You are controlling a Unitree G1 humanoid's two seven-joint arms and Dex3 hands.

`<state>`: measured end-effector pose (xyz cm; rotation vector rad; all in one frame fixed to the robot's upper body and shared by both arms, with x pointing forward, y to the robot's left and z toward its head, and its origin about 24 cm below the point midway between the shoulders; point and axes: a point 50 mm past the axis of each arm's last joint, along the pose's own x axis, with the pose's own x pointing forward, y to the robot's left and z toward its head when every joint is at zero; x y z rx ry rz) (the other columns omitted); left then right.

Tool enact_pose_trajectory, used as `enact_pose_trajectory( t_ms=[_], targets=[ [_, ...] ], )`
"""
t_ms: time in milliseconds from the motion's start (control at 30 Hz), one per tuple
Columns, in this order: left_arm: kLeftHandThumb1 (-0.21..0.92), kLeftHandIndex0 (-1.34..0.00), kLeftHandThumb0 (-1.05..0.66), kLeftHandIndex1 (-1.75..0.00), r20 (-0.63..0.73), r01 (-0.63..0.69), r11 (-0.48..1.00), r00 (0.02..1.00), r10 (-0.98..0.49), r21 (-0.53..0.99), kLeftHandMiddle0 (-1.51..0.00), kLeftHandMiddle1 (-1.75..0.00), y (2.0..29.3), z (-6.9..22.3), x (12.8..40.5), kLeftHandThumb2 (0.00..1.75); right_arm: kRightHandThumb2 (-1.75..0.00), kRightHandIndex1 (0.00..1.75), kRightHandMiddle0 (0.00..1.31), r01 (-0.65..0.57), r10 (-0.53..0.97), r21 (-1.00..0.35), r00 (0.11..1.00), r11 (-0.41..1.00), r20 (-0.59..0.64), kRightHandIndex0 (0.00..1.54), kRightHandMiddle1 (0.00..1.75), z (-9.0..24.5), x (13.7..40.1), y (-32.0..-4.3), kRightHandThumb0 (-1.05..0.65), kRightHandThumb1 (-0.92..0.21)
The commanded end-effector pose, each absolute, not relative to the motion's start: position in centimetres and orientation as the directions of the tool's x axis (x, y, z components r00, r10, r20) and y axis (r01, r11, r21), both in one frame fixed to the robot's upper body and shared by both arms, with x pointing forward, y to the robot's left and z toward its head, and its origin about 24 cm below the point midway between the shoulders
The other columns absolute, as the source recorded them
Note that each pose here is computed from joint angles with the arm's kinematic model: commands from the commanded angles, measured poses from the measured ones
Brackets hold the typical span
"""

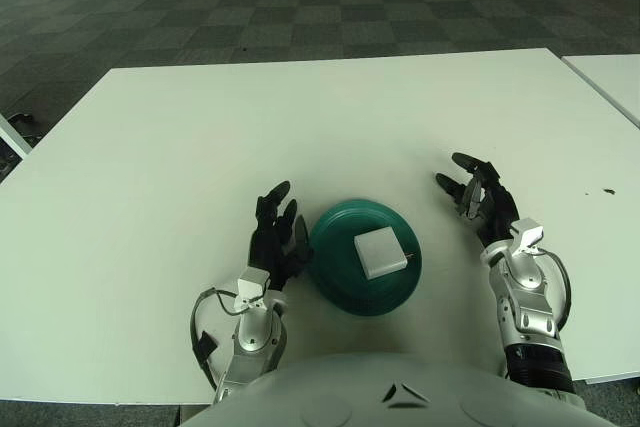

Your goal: Put the charger into the plate.

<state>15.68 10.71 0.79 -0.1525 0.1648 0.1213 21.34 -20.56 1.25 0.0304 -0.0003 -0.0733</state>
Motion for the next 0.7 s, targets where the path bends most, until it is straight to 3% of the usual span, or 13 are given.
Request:
enact_pose_trajectory(
  t_ms=[0,333,667],
  targets=[
    [0.92,0.0,-0.81,-0.7,-0.234,-0.142,0.98,0.966,0.108,-0.136,-0.29,0.0,10.9,0.0,15.0,0.98,-0.81,0.14,0.18,0.075,-0.072,0.065,0.996,0.995,-0.044,0.71,0.86,0.1,20.0,-19.5,-0.87,-0.92],
    [0.92,0.0,-0.79,-0.71,-0.233,-0.139,0.979,0.967,0.102,-0.15,-0.31,-0.01,10.9,0.1,14.8,0.96,-0.82,0.12,0.16,0.019,-0.012,0.07,0.994,0.997,-0.11,0.68,0.86,-1.1,17.9,-16.6,-0.88,-0.92],
    [0.92,0.0,-0.81,-0.62,-0.243,-0.137,0.982,0.965,0.103,-0.129,-0.27,0.0,10.9,0.3,14.5,0.96,-0.84,0.07,0.09,0.086,-0.068,0.128,0.988,0.988,-0.141,0.58,0.83,-1.6,17.4,-14.8,-0.87,-0.92]
  ],
)
